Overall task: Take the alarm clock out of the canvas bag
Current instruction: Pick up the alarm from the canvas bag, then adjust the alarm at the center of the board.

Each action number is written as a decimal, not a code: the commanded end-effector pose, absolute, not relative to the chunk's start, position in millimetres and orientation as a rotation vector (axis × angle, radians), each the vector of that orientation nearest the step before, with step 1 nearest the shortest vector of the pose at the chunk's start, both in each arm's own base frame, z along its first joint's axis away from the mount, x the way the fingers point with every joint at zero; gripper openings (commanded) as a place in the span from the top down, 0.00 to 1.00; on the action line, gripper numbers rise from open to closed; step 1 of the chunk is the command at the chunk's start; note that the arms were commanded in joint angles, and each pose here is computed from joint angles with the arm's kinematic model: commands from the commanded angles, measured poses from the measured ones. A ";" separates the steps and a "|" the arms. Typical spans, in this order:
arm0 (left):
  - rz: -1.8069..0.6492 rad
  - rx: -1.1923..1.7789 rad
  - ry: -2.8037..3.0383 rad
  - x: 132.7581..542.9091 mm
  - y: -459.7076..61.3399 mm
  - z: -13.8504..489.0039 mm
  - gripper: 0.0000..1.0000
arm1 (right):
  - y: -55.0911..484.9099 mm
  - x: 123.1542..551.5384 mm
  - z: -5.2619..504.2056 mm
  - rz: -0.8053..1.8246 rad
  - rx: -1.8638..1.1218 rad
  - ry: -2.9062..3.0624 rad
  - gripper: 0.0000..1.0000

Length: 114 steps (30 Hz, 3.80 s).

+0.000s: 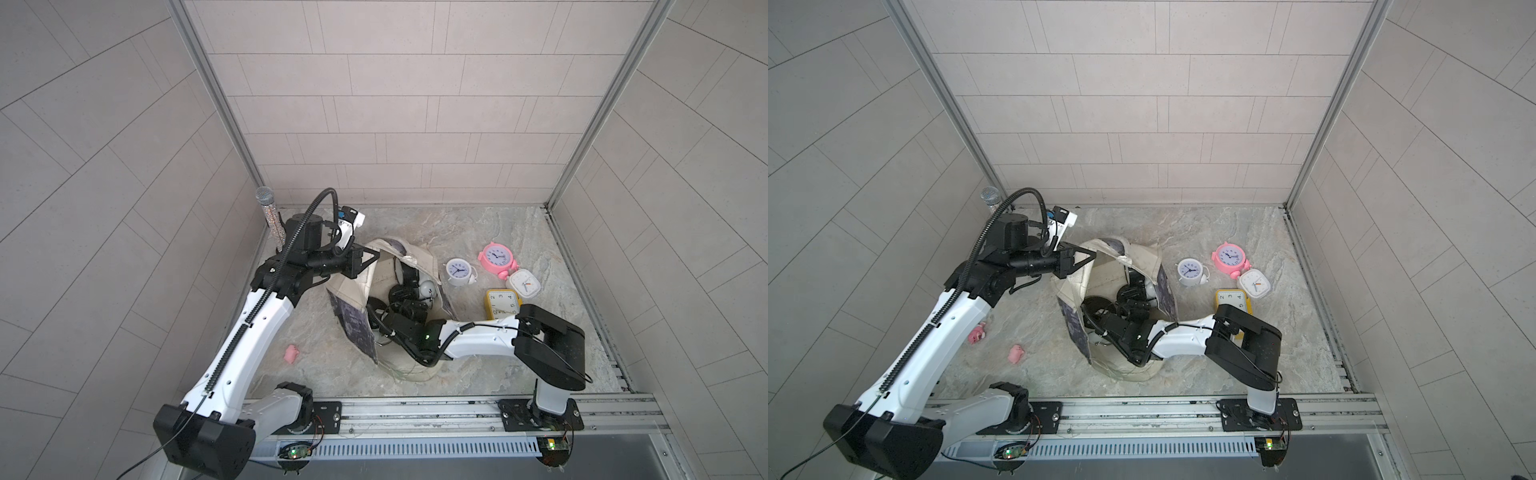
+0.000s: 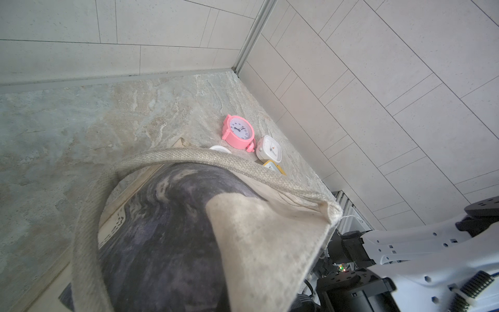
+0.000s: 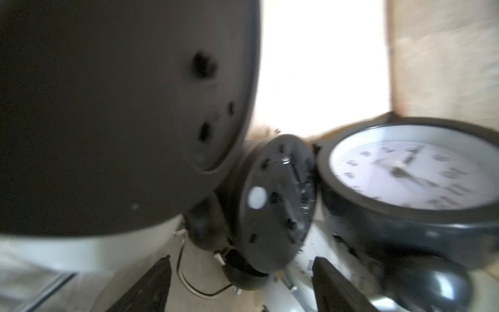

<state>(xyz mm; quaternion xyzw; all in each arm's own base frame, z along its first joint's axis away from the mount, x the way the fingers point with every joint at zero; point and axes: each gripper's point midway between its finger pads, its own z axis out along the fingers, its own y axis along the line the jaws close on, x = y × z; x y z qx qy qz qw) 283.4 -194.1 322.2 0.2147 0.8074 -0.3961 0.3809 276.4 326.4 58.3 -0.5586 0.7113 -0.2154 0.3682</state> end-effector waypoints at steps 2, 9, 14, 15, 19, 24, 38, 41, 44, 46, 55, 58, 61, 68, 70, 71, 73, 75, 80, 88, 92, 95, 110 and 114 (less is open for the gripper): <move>-1.001 0.586 1.946 283.8 -195.5 352.7 1.00 | 326.0 279.4 57.2 -0.584 -1.438 1.826 0.14; -1.008 0.579 1.952 284.1 -196.0 349.9 1.00 | 317.0 305.5 66.9 -0.735 -1.324 1.785 0.15; -1.015 0.576 1.960 285.2 -196.6 348.1 1.00 | 320.5 311.2 81.8 -0.743 -1.283 1.732 0.18; -1.013 0.577 1.957 285.1 -196.4 349.0 1.00 | 320.8 312.6 85.5 -0.743 -1.270 1.726 0.19; -1.018 0.581 1.950 284.1 -196.9 350.1 1.00 | 321.3 316.6 93.8 -0.763 -1.262 1.705 0.34; -1.030 0.581 1.950 283.2 -197.8 350.8 1.00 | 320.5 325.9 103.9 -0.753 -1.240 1.706 0.46; -1.073 0.572 1.932 284.8 -201.6 353.1 1.00 | 321.8 323.6 106.4 -0.655 -1.326 1.749 0.84; -1.078 0.570 1.923 284.6 -201.8 355.8 1.00 | 321.5 319.8 116.8 -0.620 -1.327 1.752 0.90; -1.067 0.564 1.927 285.5 -200.8 354.3 1.00 | 319.7 314.2 126.3 -0.583 -1.337 1.762 0.94; -1.065 0.562 1.931 286.0 -200.6 353.4 1.00 | 317.5 312.0 137.5 -0.560 -1.320 1.766 0.97; -1.059 0.556 1.936 286.7 -199.9 352.0 1.00 | 311.6 295.6 171.8 -0.423 -1.292 1.800 1.00; -1.062 0.557 1.938 285.7 -199.9 351.5 1.00 | 310.4 290.8 179.5 -0.367 -1.282 1.816 1.00; -1.057 0.558 1.933 285.1 -199.4 352.5 1.00 | 308.5 286.2 184.5 -0.327 -1.286 1.838 1.00; -1.051 0.556 1.936 285.1 -198.7 351.8 1.00 | 306.8 262.6 193.3 -0.167 -1.362 1.904 1.00; -1.047 0.553 1.938 285.7 -198.4 351.3 1.00 | 305.1 257.0 200.7 -0.131 -1.361 1.914 1.00; -1.043 0.550 1.939 286.4 -198.0 351.3 1.00 | 303.5 254.9 204.9 -0.120 -1.360 1.918 1.00; -1.042 0.548 1.941 286.6 -197.8 351.4 1.00 | 299.5 251.8 214.5 -0.108 -1.347 1.923 1.00; -1.039 0.547 1.940 287.0 -197.5 351.7 1.00 | 295.5 250.5 223.8 -0.102 -1.322 1.926 1.00; -1.031 0.543 1.945 287.4 -196.7 350.9 1.00 | 287.1 244.0 244.0 -0.059 -1.275 1.933 1.00; -1.026 0.541 1.947 287.5 -196.4 350.8 1.00 | 269.8 228.6 297.7 0.092 -1.160 1.877 1.00; -1.022 0.541 1.948 288.1 -195.9 350.1 1.00 | 256.7 220.8 328.7 0.183 -1.075 1.833 1.00; -1.024 0.540 1.947 287.7 -195.9 351.0 1.00 | 244.4 220.3 347.9 0.233 -0.992 1.817 1.00; -1.021 0.538 1.954 289.1 -195.9 350.5 1.00 | 150.7 263.7 394.4 0.461 -0.366 1.858 1.00; -1.015 0.538 1.957 289.3 -195.4 349.5 1.00 | 132.6 270.4 397.6 0.537 -0.253 1.845 1.00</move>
